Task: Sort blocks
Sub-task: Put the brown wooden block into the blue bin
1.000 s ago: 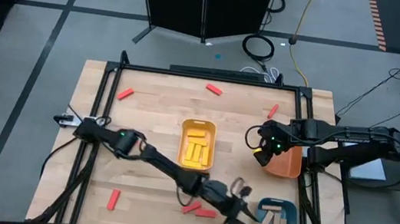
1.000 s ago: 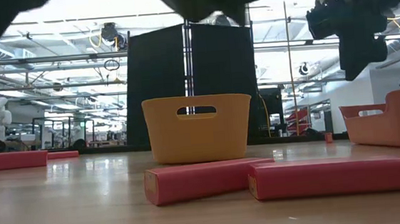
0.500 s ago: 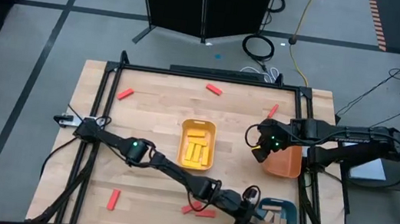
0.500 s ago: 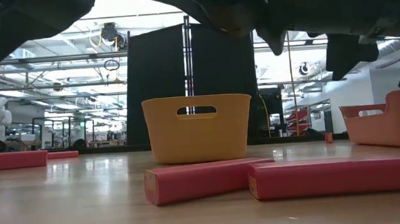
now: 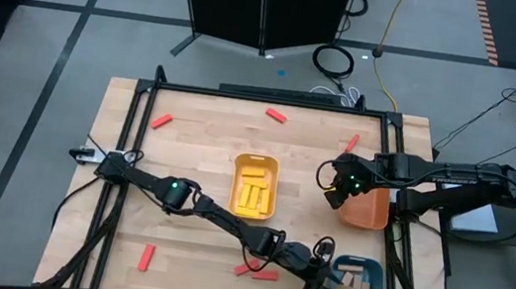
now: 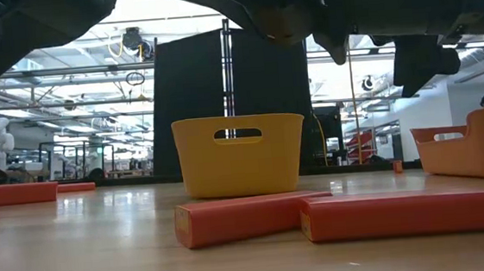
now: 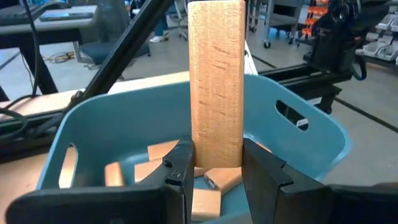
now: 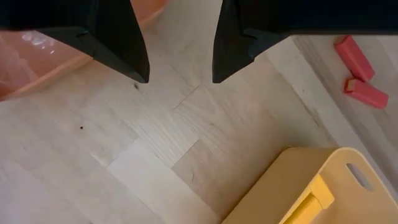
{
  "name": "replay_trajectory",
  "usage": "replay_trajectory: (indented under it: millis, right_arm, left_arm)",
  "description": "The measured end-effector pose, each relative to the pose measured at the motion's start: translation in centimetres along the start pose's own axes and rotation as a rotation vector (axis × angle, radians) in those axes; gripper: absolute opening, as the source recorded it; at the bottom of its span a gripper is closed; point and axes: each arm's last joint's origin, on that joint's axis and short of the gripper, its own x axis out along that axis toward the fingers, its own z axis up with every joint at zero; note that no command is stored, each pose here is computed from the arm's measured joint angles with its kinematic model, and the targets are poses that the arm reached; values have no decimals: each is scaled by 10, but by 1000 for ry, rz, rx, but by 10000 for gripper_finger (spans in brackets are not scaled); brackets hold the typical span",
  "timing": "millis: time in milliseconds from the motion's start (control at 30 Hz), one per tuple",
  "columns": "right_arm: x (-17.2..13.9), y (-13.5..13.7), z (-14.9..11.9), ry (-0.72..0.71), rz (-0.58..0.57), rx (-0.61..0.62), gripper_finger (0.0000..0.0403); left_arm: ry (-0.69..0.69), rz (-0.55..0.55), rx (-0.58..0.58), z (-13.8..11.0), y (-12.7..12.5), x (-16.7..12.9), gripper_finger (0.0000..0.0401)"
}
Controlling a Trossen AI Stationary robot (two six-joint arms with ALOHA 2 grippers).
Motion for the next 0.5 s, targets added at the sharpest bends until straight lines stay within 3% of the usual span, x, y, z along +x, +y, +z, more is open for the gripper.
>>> replay_trajectory:
  millis: [333,500]
  right_arm:
    - [0,6,6,-65,58,-133,169]
    - [-1,8,8,-93,78,-196,169]
  left_arm:
    - [143,-30,11,-13,0,-1,136]
    - [180,-79,-82,-18,13,-3,140]
